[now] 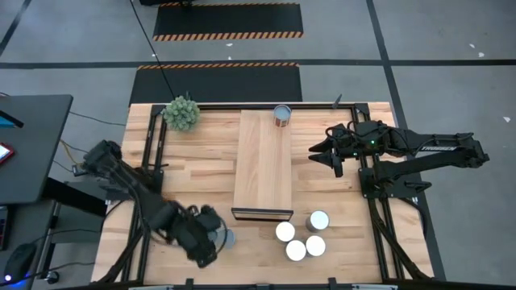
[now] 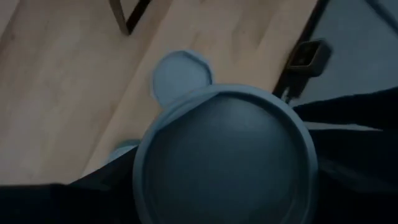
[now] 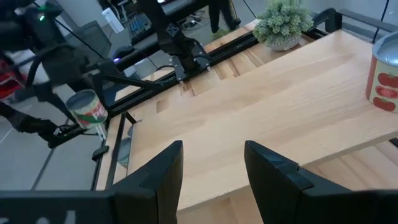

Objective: Pick and place cans onto a shelf
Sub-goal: Put the small canned peas on the shelf

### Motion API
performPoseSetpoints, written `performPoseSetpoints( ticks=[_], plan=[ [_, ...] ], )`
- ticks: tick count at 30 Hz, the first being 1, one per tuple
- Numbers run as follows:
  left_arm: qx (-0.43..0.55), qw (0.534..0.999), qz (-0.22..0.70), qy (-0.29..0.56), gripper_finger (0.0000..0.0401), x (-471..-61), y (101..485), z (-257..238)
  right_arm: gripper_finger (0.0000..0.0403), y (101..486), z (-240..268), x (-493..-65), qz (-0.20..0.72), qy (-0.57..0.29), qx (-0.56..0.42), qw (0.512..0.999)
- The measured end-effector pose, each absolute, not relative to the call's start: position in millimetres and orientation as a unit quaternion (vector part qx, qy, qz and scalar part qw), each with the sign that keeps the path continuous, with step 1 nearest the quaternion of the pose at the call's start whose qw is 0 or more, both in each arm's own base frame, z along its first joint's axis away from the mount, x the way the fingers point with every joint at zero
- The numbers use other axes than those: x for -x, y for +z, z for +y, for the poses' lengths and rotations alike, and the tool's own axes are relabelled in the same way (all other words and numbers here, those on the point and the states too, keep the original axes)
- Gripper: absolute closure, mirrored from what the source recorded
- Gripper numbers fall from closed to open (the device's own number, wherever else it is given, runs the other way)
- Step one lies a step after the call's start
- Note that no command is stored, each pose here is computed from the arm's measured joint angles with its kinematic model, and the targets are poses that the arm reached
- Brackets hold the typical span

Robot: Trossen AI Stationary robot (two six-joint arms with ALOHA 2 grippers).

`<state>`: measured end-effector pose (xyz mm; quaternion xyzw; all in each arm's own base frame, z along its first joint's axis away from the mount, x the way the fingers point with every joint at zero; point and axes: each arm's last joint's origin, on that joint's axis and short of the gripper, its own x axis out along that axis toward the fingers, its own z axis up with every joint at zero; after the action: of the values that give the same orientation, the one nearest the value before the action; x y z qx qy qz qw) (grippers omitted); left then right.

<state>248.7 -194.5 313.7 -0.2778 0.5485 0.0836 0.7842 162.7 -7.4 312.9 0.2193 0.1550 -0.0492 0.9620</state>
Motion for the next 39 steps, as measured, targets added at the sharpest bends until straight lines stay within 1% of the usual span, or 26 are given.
performPoseSetpoints(
  ticks=[3, 7, 12, 16, 21, 29, 34, 39],
  plan=[
    [0.290, 0.793, 0.531, 0.073, 0.0107, -253, 331, -167, 0.0224, 314, -7, -163, 0.148, -0.048, -0.218, 0.963],
    [0.306, 0.816, 0.484, 0.084, 0.0107, -261, 350, -123, 0.0224, 314, -7, -163, 0.149, -0.047, -0.212, 0.965],
    [0.285, 0.853, 0.429, 0.086, 0.0107, -278, 362, -71, 0.0224, 314, -10, -163, 0.146, -0.061, -0.204, 0.966],
    [0.253, 0.862, 0.429, 0.092, 0.0107, -297, 354, -25, 0.0224, 314, -14, -163, 0.143, -0.076, -0.210, 0.964],
    [0.234, 0.885, 0.392, 0.095, 0.0108, -319, 346, 36, 0.0224, 313, -19, -164, 0.145, -0.092, -0.211, 0.962],
    [0.211, 0.894, 0.369, 0.140, 0.0108, -334, 319, 126, 0.0224, 310, -27, -167, 0.145, -0.137, -0.206, 0.958],
    [0.186, 0.903, 0.351, 0.165, 0.0108, -339, 312, 161, 0.0224, 309, -32, -167, 0.143, -0.151, -0.211, 0.955],
    [0.139, 0.899, 0.376, 0.177, 0.0108, -349, 309, 178, 0.0224, 310, -37, -166, 0.139, -0.166, -0.219, 0.951]
  ],
)
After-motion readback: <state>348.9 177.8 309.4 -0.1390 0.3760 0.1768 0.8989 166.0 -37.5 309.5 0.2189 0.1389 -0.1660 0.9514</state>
